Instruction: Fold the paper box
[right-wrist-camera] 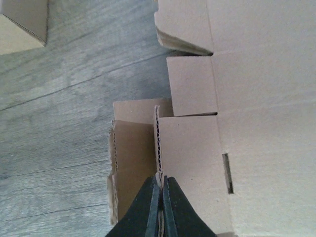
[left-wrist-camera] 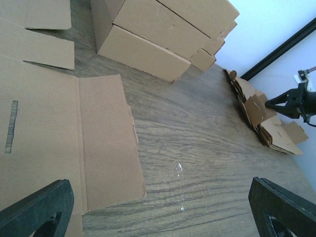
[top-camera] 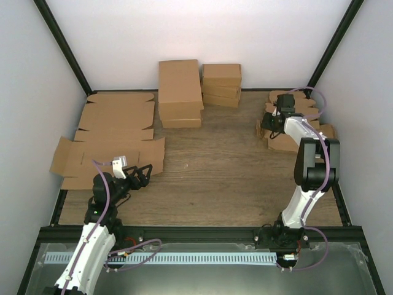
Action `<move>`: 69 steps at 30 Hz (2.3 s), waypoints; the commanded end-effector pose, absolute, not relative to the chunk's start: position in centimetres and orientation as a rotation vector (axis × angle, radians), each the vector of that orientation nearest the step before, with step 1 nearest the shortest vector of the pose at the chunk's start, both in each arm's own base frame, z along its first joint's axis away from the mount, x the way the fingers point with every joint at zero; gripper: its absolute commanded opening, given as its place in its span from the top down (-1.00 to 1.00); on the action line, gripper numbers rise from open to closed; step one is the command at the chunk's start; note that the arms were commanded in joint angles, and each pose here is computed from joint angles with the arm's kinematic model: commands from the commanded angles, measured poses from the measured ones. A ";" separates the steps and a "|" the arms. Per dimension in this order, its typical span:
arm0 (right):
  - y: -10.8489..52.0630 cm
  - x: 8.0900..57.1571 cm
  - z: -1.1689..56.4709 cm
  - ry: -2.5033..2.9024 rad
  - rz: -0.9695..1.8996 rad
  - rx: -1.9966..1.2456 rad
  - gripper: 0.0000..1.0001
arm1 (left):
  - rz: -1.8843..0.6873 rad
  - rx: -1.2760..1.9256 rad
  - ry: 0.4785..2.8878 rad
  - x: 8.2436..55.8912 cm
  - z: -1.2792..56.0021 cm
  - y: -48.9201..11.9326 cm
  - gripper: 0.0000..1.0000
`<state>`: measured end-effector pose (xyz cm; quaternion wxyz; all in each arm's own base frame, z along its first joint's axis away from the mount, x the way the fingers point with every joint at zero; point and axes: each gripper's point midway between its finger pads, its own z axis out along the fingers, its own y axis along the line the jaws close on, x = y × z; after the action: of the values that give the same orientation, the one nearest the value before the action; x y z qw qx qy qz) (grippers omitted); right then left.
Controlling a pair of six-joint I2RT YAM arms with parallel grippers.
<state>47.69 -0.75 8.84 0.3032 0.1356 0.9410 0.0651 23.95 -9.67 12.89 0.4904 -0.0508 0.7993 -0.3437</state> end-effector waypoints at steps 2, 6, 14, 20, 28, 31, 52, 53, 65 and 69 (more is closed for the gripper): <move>-1.7 47.6 15.0 2.404 0.129 0.337 0.99 | -0.816 -0.101 1.909 24.2 13.6 -9.6 -1.00; -2.5 46.1 17.9 2.377 0.067 0.345 0.99 | -0.818 -0.100 1.912 24.2 13.5 -9.6 -1.00; 1.4 39.9 25.8 2.240 0.244 0.308 0.99 | -0.821 -0.098 1.914 24.1 13.5 -9.7 -1.00; 9.0 34.4 26.2 2.278 0.529 0.166 0.99 | -0.831 -0.087 1.917 23.9 13.5 -9.8 -1.00; 18.3 27.6 18.5 2.465 0.815 0.021 0.99 | -0.821 -0.087 1.914 24.0 13.5 -9.7 -1.00; 21.8 24.6 16.0 2.524 0.962 -0.075 0.94 | -0.825 -0.084 1.915 24.0 13.5 -9.8 -1.00; 14.8 23.3 11.7 2.019 0.759 0.097 -1.00 | -0.707 -0.308 1.932 25.2 12.5 -7.1 -1.00; 14.6 23.4 11.7 2.022 0.742 0.107 -1.00 | -0.711 -0.309 1.948 25.2 12.0 -7.2 -1.00; 16.1 22.8 10.3 2.126 0.784 0.043 -1.00 | -0.868 -0.197 2.042 24.7 10.1 -10.2 -1.00; 15.9 22.6 10.9 2.090 0.800 0.049 -1.00 | -0.888 -0.166 2.037 24.5 10.3 -10.6 -1.00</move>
<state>22.01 15.40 7.91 0.4069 0.0167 0.8631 0.2988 24.60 -9.63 9.40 0.4278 -0.0982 0.8327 -0.3376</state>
